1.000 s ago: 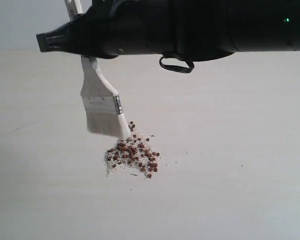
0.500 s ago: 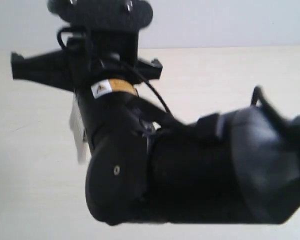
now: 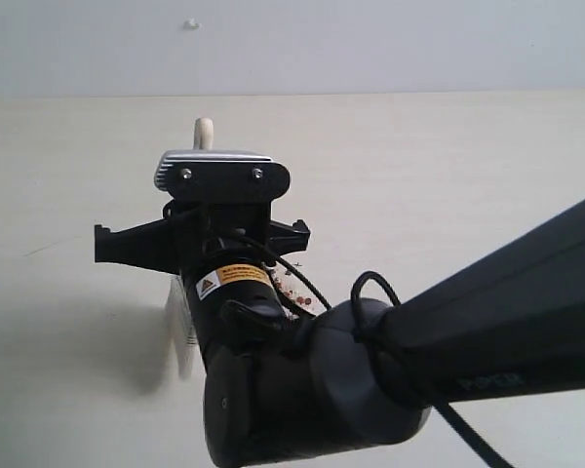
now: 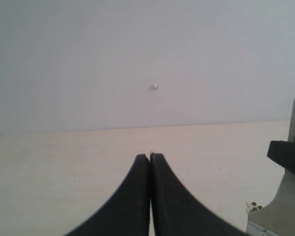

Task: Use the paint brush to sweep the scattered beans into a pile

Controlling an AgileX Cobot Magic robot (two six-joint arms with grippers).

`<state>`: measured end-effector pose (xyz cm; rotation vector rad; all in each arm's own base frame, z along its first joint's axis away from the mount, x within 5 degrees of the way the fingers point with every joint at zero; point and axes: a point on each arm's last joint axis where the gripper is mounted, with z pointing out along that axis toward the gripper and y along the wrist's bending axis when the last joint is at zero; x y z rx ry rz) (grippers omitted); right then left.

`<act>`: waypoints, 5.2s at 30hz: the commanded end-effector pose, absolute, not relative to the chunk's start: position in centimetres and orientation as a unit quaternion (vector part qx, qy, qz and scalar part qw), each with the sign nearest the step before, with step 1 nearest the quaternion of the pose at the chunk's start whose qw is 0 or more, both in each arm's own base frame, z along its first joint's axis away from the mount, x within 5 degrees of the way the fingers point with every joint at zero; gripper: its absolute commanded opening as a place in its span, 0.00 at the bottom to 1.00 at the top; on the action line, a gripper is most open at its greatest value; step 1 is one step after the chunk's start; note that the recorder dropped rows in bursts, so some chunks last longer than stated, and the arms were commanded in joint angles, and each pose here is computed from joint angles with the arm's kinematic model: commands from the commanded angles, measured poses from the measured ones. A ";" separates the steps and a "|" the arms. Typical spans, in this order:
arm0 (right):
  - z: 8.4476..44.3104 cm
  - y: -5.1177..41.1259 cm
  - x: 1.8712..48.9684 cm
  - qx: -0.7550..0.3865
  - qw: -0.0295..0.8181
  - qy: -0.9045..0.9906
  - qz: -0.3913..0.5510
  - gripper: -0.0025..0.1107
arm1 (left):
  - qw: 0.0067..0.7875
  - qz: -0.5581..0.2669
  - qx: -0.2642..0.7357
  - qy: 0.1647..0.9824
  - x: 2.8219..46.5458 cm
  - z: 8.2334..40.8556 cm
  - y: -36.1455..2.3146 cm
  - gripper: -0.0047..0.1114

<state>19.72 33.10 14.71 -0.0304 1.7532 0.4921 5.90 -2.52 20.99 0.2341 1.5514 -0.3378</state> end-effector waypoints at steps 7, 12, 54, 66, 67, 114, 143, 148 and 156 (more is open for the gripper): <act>13.6 31.6 22.6 -0.007 0.606 0.773 0.189 0.02 | 0.695 -0.154 0.105 0.695 5.9 20.9 -2.5 0.04; 13.7 31.2 23.0 -0.028 0.619 0.770 0.153 0.02 | 0.695 -0.154 0.105 0.695 5.9 20.9 -2.5 0.04; 14.6 30.4 23.0 -0.008 0.607 0.785 0.124 0.02 | 0.695 -0.154 0.105 0.695 5.9 20.9 -2.5 0.04; 20.6 31.7 22.4 -0.195 0.634 0.728 0.175 0.02 | 0.695 -0.154 0.105 0.695 5.9 20.9 -2.5 0.04; 21.2 31.5 22.6 -0.223 0.638 0.717 0.170 0.02 | 0.695 -0.154 0.105 0.695 5.9 20.9 -2.5 0.04; 11.7 26.3 37.2 -0.602 0.461 0.473 0.448 0.02 | 0.695 -0.154 0.105 0.695 5.9 20.9 -2.5 0.04; 24.6 19.5 38.3 -0.264 0.514 0.816 0.015 0.02 | 0.694 -0.157 0.108 0.694 5.8 20.9 -2.6 0.04; 25.5 19.0 34.2 -0.186 0.500 0.844 -0.055 0.02 | 0.694 -0.157 0.108 0.694 5.8 20.9 -2.6 0.04; 22.5 22.0 28.0 -0.089 0.526 0.845 -0.018 0.02 | 0.694 -0.157 0.108 0.694 5.8 20.9 -2.6 0.04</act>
